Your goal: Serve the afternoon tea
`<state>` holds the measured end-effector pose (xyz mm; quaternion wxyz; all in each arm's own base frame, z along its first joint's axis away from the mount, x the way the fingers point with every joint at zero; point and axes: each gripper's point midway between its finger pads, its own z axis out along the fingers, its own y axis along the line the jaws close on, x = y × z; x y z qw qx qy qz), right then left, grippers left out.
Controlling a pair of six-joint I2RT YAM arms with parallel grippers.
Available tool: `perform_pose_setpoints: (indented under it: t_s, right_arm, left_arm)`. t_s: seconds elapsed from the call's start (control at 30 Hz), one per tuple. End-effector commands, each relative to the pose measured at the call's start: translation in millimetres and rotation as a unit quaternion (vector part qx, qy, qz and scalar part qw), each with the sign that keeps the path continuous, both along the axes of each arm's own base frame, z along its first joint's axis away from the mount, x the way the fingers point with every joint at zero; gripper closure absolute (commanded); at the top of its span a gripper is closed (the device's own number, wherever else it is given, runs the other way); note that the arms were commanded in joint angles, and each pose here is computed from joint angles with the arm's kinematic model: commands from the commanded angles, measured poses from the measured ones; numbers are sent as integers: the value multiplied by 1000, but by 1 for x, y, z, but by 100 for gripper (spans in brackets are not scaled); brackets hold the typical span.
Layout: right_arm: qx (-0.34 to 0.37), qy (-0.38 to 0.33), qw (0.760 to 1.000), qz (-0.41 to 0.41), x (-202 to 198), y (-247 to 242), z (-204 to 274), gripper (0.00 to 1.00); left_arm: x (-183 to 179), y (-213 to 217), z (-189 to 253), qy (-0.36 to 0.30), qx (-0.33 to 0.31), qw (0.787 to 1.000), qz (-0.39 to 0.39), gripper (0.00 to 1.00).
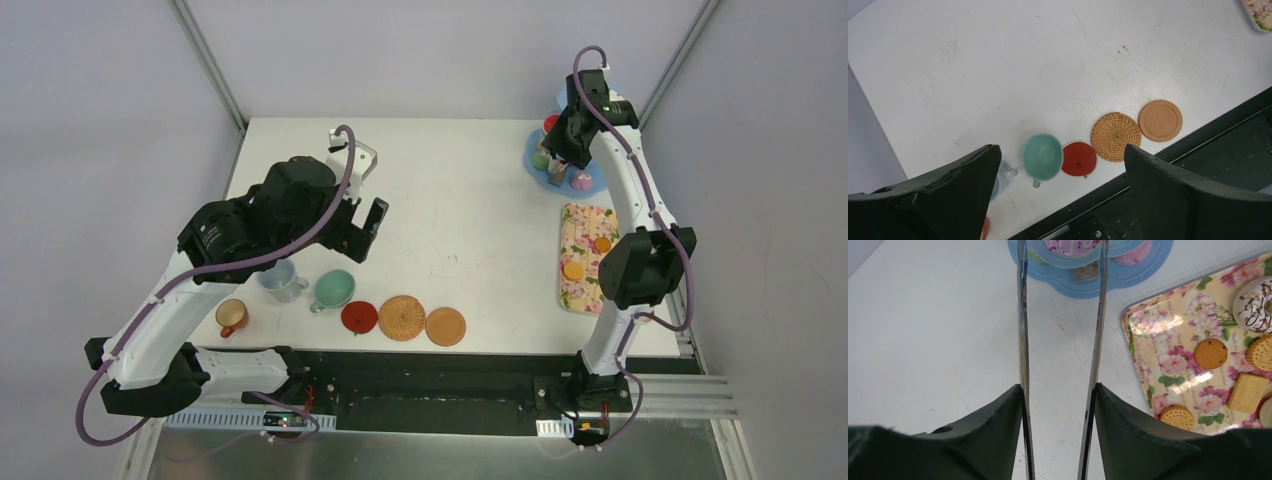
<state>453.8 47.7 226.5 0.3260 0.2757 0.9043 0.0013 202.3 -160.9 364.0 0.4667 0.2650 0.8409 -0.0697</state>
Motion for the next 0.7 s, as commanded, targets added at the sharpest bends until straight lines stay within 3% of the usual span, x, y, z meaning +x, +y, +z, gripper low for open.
perform_pose_setpoints:
  t_s: [0.0, 0.4, 0.67]
  right_arm:
    - [29, -44, 999, 6, 5, 14, 24, 45]
    - [55, -53, 997, 29, 15, 39, 21, 45]
    - [38, -82, 994, 59, 2, 49, 53, 45]
  left_arm:
    - [-3, 2, 2, -6, 1, 1000, -6, 0]
    - [-2, 2, 1, -5, 1, 1000, -2, 0]
    - [-3, 1, -1, 0, 1, 1000, -6, 0]
